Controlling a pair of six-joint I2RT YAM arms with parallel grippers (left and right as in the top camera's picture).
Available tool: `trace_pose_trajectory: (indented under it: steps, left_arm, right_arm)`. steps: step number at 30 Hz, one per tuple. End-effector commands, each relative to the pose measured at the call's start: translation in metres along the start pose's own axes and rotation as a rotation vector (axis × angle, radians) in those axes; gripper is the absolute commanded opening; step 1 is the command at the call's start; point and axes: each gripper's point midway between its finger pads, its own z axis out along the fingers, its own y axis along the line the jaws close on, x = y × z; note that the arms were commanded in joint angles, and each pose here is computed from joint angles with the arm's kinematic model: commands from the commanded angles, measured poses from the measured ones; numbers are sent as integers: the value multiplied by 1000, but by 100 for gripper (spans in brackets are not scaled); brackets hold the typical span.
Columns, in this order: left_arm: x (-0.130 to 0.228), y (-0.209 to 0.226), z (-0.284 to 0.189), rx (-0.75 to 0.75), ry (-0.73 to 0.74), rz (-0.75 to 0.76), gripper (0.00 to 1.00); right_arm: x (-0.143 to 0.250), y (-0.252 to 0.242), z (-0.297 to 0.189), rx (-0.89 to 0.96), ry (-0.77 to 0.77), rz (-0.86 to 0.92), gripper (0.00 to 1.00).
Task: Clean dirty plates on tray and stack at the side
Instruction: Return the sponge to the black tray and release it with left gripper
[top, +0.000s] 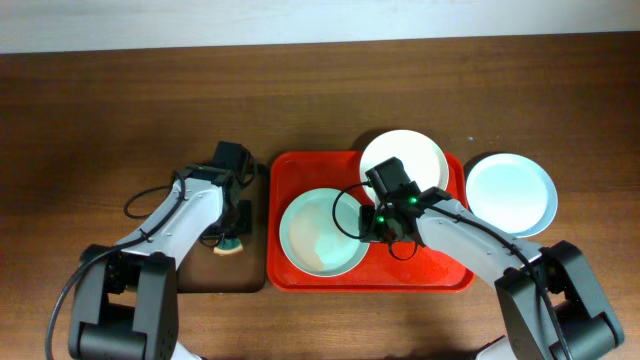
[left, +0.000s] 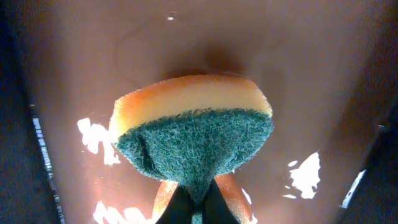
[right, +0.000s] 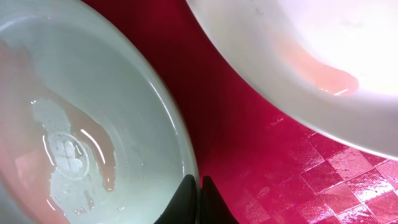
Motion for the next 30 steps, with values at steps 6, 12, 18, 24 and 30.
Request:
trace_pose_trajectory:
  steps: [6, 12, 18, 24, 30]
  left_arm:
    - [2, 5, 3, -23, 7, 12, 49]
    - [-31, 7, -77, 167, -129, -81, 69]
    - [-36, 76, -151, 261, -373, -343, 99]
    - [-36, 76, -151, 260, -371, -344, 99]
    - [-36, 76, -150, 260, -371, -344, 99]
  right_arm:
    - [6, -2, 7, 5, 25, 5, 11]
    - [5, -1, 7, 5, 24, 5, 57]
    - [5, -2, 7, 6, 24, 4, 64]
    - [5, -2, 7, 6, 23, 4, 65]
    - [5, -2, 7, 6, 24, 4, 8]
